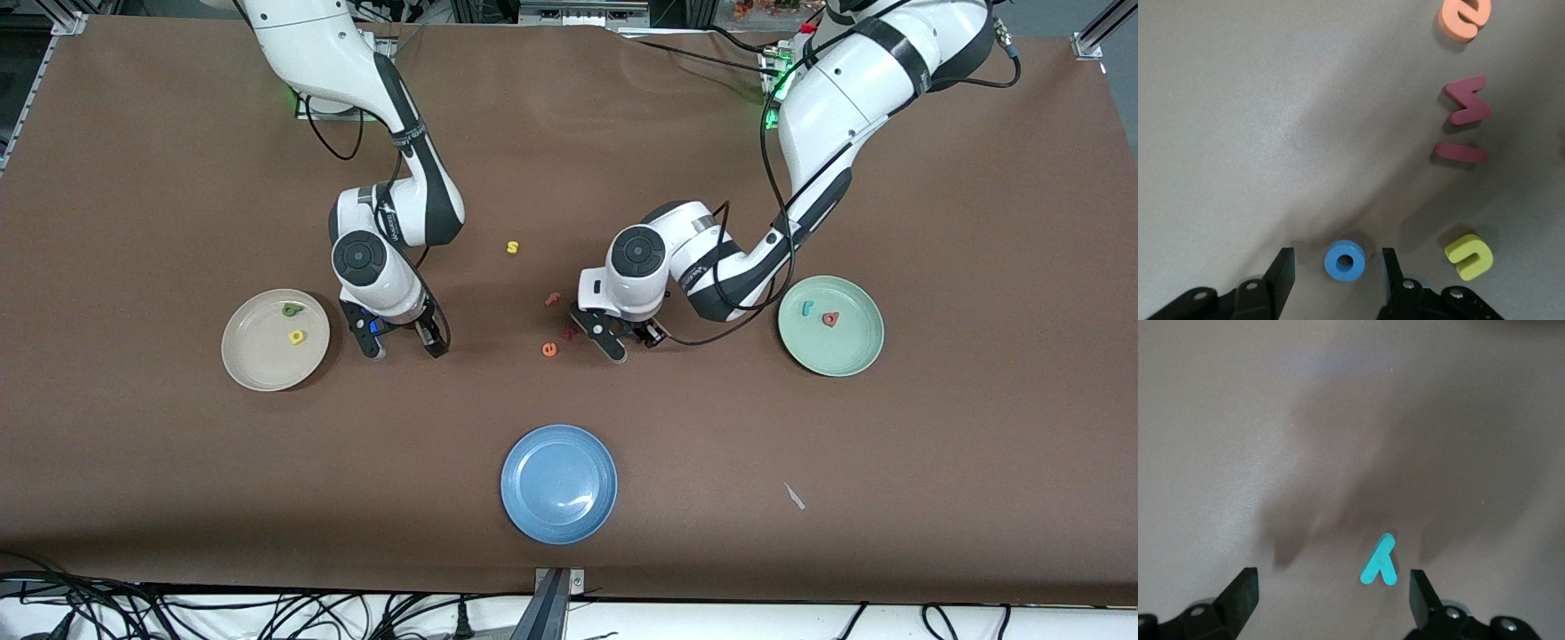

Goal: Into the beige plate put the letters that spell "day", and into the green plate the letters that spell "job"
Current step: 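Grasp the blue o with the left gripper while the right gripper grasps cyan t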

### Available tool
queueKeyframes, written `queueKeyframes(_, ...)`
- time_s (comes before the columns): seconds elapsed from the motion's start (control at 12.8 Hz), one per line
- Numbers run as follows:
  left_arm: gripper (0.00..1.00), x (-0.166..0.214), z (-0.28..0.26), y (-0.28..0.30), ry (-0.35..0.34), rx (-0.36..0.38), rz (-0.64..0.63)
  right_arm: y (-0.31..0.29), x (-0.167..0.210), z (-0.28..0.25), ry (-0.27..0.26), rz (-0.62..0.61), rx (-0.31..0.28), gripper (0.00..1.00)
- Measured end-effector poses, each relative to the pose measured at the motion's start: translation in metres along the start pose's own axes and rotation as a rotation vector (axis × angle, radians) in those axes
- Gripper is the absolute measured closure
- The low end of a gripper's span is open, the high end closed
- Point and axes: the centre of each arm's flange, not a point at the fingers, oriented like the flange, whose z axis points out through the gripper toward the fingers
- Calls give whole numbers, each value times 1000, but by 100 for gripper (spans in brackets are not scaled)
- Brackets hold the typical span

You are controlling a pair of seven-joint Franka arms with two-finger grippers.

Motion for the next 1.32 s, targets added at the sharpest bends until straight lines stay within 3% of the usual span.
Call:
queueKeyframes(0.39, 41, -1, 8, 3, -4, -7, 7, 10, 2, 12, 0, 8, -18, 0)
queueKeyframes(0.62, 42, -1, 9, 5, -7, -8, 11, 21, 7, 17, 14, 11, 1, 0)
queueKeyframes(0.7, 48, -1, 9, 5, -6, -8, 12, 24, 8, 18, 17, 10, 7, 0)
queueKeyframes(0.86, 71, 0, 6, 9, -2, -10, 18, 29, 8, 16, 16, 9, 14, 0)
queueKeyframes(0.93, 75, 0, 6, 8, -2, -8, 18, 31, 8, 14, 15, 5, 20, 1)
queueKeyframes(1.09, 75, 0, 6, 8, -1, -7, 18, 32, 3, 10, 11, -8, 34, 5)
queueKeyframes(1.25, 75, -1, 4, 2, -4, 2, 14, 34, -4, 13, 11, -19, 45, 20)
queueKeyframes(1.32, 75, -2, 0, -2, -14, 9, 9, 36, -5, 16, 15, -21, 49, 20)
